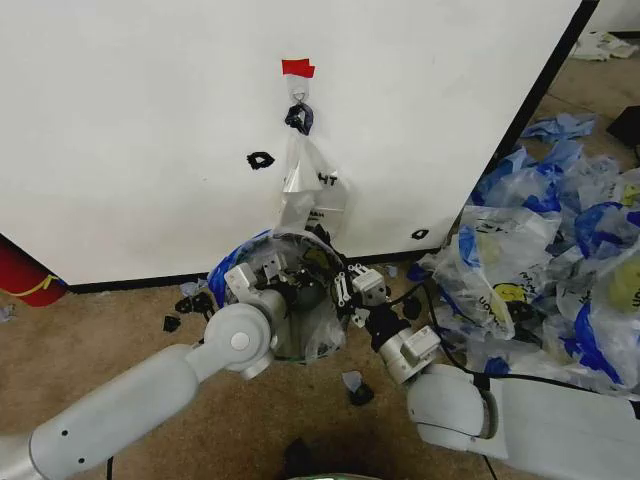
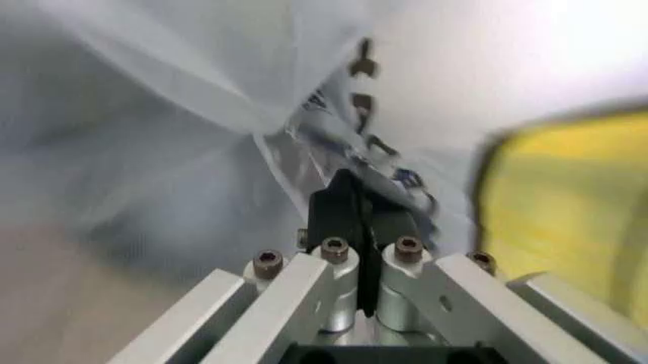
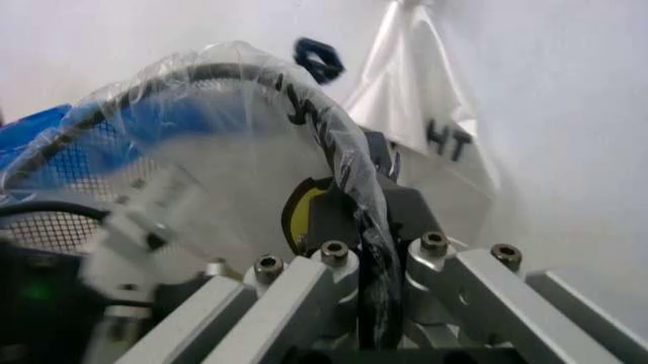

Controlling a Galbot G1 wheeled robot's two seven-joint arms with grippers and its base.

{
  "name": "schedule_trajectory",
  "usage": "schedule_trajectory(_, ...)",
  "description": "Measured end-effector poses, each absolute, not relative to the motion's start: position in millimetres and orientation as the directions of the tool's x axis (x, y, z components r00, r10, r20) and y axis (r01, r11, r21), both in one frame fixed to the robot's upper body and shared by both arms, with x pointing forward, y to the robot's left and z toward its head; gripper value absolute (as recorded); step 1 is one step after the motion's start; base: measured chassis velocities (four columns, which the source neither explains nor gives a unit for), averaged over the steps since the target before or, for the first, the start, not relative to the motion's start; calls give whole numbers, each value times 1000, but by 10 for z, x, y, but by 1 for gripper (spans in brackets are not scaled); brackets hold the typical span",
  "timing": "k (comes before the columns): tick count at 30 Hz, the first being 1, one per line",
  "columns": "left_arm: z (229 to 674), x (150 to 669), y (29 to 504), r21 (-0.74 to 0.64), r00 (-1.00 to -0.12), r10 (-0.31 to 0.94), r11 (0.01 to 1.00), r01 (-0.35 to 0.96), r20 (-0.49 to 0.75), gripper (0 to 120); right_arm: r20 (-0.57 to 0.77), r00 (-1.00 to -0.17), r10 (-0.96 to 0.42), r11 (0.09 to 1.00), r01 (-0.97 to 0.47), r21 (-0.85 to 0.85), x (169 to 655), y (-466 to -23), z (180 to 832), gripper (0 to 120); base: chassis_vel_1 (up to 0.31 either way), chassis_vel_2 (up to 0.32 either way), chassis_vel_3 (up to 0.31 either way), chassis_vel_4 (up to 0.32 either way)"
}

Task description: Pick up the garbage bag from the wall and place it over the trash bin.

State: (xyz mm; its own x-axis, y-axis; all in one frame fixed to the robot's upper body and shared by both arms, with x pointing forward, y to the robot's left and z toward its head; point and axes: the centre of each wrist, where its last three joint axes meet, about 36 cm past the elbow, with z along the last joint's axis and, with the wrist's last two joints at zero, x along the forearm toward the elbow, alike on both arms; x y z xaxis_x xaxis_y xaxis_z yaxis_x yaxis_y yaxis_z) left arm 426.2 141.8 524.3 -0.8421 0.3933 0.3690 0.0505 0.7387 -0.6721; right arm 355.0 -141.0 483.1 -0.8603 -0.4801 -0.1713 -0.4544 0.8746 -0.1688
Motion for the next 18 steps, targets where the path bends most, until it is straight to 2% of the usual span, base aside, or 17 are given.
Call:
schedule_trajectory(9, 5278, 4179, 1413, -680, -835, 409, 730, 58, 368, 0, -158, -891, -425, 901, -398, -175, 3643, -1410, 4820, 0, 0, 0, 0, 0)
schedule_trajectory(18, 5558, 3976, 1596, -685, -847, 417, 723, 90, 330, 0, -128, -914, -385, 916, -362, -173, 3666, -1445, 4741, 0, 0, 0, 0, 0)
